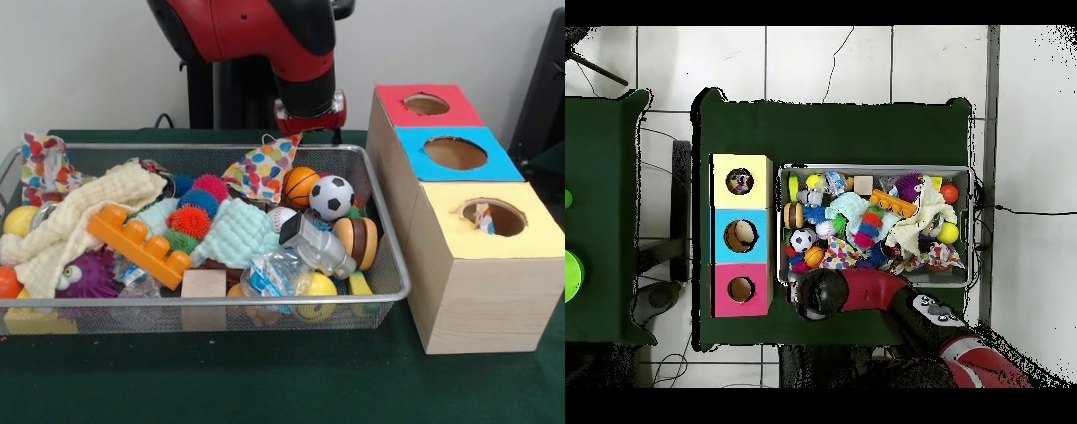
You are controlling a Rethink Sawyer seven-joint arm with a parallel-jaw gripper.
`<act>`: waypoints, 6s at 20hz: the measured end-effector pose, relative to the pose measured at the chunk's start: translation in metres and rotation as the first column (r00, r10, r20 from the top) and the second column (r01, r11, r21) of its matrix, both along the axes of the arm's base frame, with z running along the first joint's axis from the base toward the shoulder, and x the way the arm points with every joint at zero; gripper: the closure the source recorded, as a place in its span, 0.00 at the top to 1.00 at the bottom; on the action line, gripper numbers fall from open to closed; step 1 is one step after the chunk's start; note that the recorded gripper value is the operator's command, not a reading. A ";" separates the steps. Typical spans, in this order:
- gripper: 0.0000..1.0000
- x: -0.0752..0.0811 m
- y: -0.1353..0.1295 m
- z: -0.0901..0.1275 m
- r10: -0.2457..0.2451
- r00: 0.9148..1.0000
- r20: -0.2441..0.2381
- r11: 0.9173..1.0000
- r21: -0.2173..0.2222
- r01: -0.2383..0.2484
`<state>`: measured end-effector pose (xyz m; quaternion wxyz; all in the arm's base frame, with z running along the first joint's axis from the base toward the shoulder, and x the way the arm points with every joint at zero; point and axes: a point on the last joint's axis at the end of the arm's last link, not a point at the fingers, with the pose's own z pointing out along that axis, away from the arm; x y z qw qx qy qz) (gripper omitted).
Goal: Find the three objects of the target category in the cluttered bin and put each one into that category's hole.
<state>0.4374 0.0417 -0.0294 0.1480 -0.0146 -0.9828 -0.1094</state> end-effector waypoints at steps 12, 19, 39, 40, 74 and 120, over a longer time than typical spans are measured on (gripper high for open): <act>1.00 0.017 -0.022 0.026 -0.057 0.998 0.005 0.998 -0.004 0.057; 1.00 0.052 -0.060 0.074 -0.168 0.985 0.029 0.986 -0.002 0.168; 1.00 0.099 -0.040 0.039 -0.172 0.983 0.065 0.985 0.024 0.170; 1.00 0.098 -0.038 0.034 -0.170 0.984 0.060 0.985 0.028 0.169; 0.00 0.081 -0.053 0.019 -0.187 0.982 0.002 0.982 0.034 0.186; 1.00 0.050 -0.052 0.016 -0.172 0.983 -0.062 0.982 0.064 0.176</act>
